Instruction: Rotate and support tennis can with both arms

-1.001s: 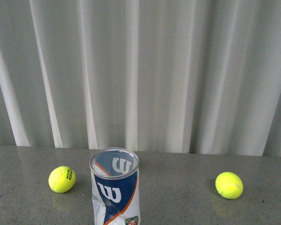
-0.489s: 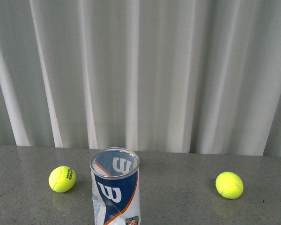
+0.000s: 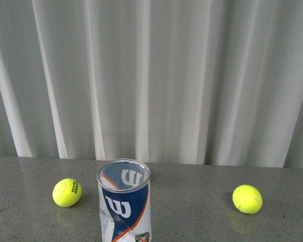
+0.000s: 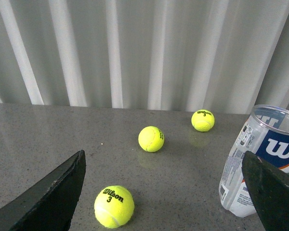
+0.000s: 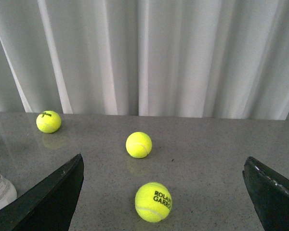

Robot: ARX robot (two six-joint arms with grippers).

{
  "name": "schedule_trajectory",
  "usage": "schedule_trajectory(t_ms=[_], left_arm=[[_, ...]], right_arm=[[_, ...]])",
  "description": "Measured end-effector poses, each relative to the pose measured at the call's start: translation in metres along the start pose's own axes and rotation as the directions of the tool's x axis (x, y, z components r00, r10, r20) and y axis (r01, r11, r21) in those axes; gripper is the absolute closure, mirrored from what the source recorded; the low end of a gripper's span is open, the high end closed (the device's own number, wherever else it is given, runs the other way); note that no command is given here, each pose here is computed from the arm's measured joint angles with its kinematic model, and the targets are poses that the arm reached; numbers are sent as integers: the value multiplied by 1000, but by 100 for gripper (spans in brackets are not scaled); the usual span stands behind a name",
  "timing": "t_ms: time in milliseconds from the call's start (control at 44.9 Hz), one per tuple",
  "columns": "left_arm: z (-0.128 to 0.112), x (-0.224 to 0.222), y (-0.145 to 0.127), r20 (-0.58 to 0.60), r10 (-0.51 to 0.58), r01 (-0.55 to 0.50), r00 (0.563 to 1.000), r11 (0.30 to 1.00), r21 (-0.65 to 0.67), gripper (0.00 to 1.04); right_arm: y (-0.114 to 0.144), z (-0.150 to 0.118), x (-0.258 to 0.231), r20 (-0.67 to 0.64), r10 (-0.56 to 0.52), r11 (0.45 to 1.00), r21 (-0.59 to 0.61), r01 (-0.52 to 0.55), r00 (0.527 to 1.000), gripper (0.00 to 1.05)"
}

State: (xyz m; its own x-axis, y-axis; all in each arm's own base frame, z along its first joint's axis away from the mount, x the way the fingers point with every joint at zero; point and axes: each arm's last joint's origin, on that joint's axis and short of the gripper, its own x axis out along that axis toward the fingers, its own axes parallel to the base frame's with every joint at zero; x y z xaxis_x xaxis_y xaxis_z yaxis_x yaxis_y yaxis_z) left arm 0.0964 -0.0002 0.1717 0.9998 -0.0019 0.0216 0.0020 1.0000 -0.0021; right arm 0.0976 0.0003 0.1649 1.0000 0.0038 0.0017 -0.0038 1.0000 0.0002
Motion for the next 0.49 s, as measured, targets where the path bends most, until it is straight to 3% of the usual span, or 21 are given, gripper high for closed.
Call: schedule_trajectory(t_ms=[489], left_arm=[[0,0,0,0,0,0,1000,1000,0,7]], right_arm=[[0,0,0,0,0,1000,0,0,1000,7]])
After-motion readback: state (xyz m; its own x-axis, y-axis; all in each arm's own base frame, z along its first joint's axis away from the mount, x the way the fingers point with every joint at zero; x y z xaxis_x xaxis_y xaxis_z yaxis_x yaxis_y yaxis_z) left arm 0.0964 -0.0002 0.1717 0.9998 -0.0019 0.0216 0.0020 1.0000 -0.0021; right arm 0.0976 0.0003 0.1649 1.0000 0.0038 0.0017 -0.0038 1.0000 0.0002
